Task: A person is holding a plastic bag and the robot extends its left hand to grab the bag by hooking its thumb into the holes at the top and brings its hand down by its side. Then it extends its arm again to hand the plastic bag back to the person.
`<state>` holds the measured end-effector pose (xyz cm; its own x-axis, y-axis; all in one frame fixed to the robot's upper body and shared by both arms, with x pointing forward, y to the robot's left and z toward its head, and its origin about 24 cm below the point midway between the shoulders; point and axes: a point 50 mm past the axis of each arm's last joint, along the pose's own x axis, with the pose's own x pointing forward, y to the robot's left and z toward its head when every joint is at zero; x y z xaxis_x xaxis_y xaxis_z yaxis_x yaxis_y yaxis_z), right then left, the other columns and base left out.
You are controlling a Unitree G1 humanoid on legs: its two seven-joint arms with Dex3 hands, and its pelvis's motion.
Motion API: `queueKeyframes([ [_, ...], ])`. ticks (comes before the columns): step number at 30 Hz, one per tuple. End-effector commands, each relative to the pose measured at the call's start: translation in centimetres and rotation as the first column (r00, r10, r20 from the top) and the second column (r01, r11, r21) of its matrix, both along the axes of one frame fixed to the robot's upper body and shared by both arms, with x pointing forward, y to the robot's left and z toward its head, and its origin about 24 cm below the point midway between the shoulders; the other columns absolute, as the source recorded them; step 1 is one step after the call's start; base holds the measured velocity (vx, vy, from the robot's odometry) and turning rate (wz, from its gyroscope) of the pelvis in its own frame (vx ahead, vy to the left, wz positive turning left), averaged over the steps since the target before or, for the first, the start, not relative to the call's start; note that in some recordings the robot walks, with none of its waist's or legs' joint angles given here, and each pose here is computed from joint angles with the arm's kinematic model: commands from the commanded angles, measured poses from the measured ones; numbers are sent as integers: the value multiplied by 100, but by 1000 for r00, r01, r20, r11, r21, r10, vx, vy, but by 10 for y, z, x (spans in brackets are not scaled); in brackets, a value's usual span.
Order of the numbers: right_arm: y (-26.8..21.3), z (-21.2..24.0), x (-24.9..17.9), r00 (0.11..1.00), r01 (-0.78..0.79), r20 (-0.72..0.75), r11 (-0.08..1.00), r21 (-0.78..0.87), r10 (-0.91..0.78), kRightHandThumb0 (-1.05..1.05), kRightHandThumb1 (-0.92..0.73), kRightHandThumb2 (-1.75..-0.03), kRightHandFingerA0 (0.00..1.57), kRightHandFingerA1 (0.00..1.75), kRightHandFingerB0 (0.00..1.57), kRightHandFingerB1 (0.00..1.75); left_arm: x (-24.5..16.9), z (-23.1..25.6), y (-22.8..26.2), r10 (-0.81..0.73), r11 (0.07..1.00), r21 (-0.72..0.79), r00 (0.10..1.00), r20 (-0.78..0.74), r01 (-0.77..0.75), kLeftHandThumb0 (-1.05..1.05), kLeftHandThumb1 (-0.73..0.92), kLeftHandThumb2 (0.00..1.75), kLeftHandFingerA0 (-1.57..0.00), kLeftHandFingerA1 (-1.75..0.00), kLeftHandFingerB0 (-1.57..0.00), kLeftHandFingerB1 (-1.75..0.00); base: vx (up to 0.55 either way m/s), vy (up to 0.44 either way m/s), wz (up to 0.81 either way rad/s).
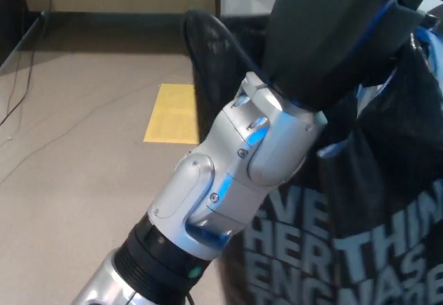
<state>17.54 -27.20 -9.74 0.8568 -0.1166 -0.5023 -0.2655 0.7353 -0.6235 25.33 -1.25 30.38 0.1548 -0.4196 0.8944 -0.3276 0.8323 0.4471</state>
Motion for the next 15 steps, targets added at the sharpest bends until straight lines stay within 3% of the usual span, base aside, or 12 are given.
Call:
queueKeyframes([
  [1,-4,1,-1,1000,25,1,1000,-6,-25,-30,-67,-60,84,68,67,46,1,4,14,54,998,-15,999,7,-54,-26,71,66,-91,-165,-77,-78,0,0,0],
  [3,-3,0,0,1000,23,3,1000,-9,-23,-33,-64,-61,84,72,64,46,1,4,16,57,998,-10,998,1,-57,-26,71,61,-92,-160,-76,-68,0,0,0],
  [4,-1,-2,-3,1000,19,-9,1000,-7,-19,-30,-67,-60,83,68,66,46,0,0,20,61,998,-7,998,-24,-62,-29,69,65,-87,-148,-71,-50,0,0,0],
  [5,0,-3,-3,1000,18,-12,1000,-5,-18,-30,-68,-60,83,65,65,46,0,-1,21,67,998,-6,997,-31,-67,-34,71,63,-87,-127,-68,-43,0,0,0],
  [6,0,-3,-4,1000,17,-13,1000,-4,-17,-30,-68,-60,83,65,65,46,-1,-2,22,74,997,-4,997,-37,-74,-34,71,63,-87,-127,-68,-43,0,0,0],
  [8,0,-3,-4,1000,15,-15,1000,-4,-15,-34,-65,-61,83,72,63,46,-1,-4,24,98,995,3,994,-39,-98,-38,65,60,-82,-64,-54,-38,0,0,0],
  [9,2,-4,-4,1000,11,-16,1000,-10,-11,-33,-55,-90,83,82,59,61,-2,-5,26,133,991,29,989,-56,-132,-42,59,58,-68,-60,-43,-35,0,0,0],
  [10,3,-5,-5,1000,6,-21,1000,-14,-7,-33,-55,-89,83,82,59,61,-4,-8,28,172,984,66,981,-86,-166,-50,47,76,-46,-52,-35,-45,0,0,0],
  [11,3,-6,-7,1000,5,-22,1000,-12,-5,-33,-55,-89,83,82,59,61,-5,-9,29,191,980,82,977,-97,-184,-50,47,76,-46,-52,-35,-45,0,0,0],
  [12,3,-6,-7,1000,7,-21,1000,-6,-7,-30,-67,-60,83,66,66,46,-6,-11,30,201,977,89,974,-106,-192,-45,55,56,-45,-40,-42,-33,0,0,0],
  [15,3,-5,-7,1000,3,-21,1000,-9,-4,-30,-68,-61,82,64,64,45,-6,-14,31,217,973,110,967,-132,-204,-47,48,55,-31,-37,-35,-32,0,0,0],
])
